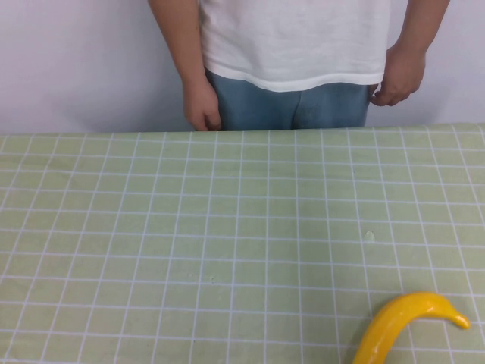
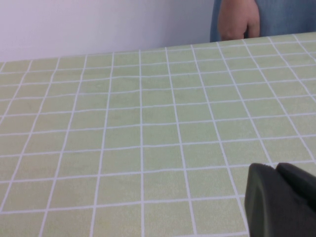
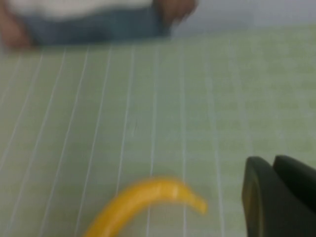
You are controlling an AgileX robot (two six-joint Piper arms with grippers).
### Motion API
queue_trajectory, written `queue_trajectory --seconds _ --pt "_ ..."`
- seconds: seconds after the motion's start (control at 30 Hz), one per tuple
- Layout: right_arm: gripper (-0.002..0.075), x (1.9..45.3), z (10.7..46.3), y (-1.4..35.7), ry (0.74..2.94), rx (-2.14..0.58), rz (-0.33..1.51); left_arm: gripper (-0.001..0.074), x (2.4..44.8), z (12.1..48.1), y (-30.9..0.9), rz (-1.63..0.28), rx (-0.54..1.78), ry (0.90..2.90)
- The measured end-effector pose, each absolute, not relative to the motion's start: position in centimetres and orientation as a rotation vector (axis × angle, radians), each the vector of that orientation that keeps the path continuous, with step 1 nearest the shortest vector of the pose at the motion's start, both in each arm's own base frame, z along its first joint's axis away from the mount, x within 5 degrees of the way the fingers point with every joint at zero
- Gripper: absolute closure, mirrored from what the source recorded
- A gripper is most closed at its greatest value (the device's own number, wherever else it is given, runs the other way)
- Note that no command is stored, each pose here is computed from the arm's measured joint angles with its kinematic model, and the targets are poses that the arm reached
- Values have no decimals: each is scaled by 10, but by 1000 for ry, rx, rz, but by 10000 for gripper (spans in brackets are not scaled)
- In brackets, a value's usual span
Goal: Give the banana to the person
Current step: Pick up the banana
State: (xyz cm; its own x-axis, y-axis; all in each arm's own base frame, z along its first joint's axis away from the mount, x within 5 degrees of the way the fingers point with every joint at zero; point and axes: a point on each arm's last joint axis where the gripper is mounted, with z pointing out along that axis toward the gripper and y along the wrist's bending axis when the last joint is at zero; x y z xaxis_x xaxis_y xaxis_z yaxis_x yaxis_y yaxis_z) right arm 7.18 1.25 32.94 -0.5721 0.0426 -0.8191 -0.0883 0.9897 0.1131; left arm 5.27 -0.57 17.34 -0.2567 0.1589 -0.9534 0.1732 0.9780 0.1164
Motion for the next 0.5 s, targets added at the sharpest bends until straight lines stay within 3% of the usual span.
queue_trajectory --seconds 0.1,0.17,0.3,0.5 --pt "733 99 315 17 2389 -186 174 738 53 173 -6 -14 243 1837" --pt "733 116 310 22 2439 -450 129 738 53 173 -6 -14 243 1837" --pt "733 145 300 37 2328 -1075 15 738 53 173 -6 -14 243 1837" --pt "711 184 274 57 2210 -1411 -123 738 53 173 -6 -14 243 1837"
